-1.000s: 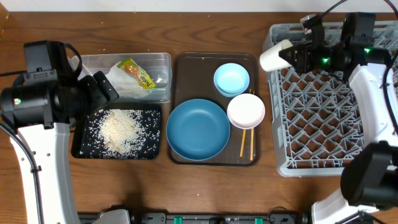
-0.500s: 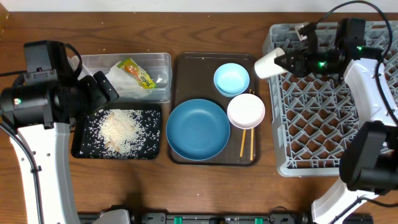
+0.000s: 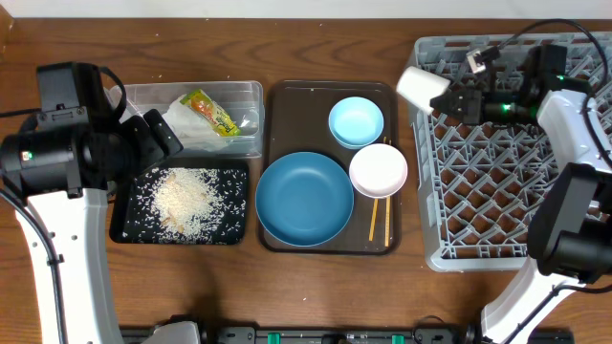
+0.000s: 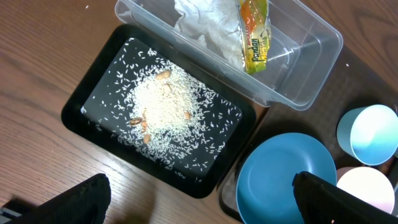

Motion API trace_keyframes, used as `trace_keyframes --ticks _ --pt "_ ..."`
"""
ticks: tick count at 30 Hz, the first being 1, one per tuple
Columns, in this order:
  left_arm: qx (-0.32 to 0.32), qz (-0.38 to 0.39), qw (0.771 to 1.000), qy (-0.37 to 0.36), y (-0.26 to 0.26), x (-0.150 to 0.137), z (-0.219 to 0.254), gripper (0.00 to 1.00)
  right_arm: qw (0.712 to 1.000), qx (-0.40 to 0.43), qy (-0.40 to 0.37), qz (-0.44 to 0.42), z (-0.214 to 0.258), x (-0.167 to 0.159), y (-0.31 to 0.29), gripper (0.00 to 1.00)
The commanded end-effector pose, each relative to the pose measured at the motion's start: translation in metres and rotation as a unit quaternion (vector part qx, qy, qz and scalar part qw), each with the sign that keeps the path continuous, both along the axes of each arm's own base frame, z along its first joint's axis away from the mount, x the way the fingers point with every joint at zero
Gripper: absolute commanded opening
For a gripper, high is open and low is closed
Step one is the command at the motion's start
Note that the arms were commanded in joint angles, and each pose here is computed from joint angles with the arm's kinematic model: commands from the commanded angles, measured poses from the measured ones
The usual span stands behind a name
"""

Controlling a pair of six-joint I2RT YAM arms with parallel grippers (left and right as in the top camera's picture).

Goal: Sort waste into correct bins and load items into the dishwasher rack
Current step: 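Lower the white cup into the rack and open the right gripper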

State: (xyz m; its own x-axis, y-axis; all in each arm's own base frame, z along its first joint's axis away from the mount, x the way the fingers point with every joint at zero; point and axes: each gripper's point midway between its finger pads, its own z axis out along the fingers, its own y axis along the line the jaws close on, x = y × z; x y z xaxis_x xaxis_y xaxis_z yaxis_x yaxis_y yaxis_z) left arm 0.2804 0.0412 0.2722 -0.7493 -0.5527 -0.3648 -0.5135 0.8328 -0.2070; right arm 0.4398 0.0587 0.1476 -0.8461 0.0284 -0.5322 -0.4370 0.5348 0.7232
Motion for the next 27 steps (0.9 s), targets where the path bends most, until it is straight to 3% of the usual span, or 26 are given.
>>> trace_keyframes --ticks 1,23,27 --pt "0.008 0.003 1.0 0.003 0.004 -0.001 0.0 0.96 0.999 -0.026 0.026 -0.019 -0.021 -0.002 -0.022 0.01" --pt "0.008 0.003 1.0 0.003 0.004 -0.001 0.0 0.96 0.979 -0.166 0.101 -0.062 -0.064 -0.024 -0.079 0.01" --pt "0.008 0.003 1.0 0.003 0.004 -0.001 0.0 0.96 0.975 -0.157 0.124 -0.092 -0.061 -0.022 -0.087 0.08"
